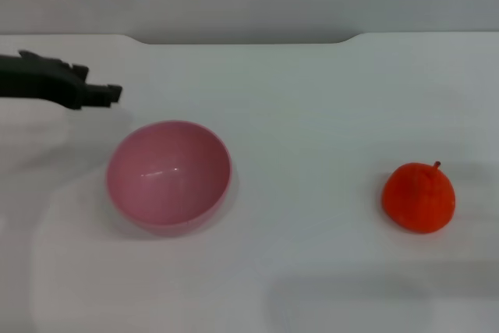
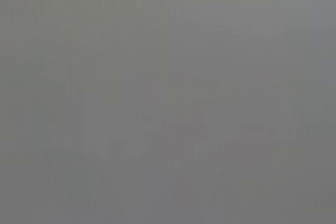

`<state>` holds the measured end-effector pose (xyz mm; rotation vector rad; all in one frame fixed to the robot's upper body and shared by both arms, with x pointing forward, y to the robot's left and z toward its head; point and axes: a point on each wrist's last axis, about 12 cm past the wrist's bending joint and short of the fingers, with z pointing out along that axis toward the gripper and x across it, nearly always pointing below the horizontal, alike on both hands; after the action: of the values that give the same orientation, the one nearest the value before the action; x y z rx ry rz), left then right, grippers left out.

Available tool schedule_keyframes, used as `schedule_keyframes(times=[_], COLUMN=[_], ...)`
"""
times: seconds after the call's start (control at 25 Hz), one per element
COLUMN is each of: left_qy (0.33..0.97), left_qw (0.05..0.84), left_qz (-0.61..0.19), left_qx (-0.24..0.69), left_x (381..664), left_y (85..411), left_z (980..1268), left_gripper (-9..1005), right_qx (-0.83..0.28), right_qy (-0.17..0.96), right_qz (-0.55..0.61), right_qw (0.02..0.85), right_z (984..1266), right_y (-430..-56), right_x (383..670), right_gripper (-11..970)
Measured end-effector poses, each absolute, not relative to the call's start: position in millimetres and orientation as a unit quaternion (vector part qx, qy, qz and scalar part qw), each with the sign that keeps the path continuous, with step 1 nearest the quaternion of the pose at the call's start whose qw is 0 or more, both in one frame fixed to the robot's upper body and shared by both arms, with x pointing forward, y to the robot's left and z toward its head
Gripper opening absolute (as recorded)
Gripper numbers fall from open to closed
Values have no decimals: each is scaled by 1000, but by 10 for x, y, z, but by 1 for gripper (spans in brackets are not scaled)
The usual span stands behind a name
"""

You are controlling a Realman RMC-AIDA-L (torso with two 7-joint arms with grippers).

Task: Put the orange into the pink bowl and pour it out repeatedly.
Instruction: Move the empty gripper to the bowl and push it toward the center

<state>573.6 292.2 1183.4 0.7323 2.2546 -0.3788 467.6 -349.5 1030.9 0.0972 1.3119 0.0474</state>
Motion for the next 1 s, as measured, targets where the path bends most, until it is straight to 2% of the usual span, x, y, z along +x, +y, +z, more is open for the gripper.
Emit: schedule_keyframes(times=[0.6, 1.0], left_qy=[897, 904], left_qw=[315, 304], left_qz=[-166, -168], left_qx=[261, 250], left_x=[5731, 5722], left_y=[2925, 2930], left_z=[11328, 11168], left_gripper=[646, 644], right_qx=[45, 43], right_qy=[610, 611], right_qz=[24, 27], right_qw=[790, 790], right_z=[10303, 10304], right_y=[-3487, -3474], right_x=[4670, 4677], right_gripper=[668, 669])
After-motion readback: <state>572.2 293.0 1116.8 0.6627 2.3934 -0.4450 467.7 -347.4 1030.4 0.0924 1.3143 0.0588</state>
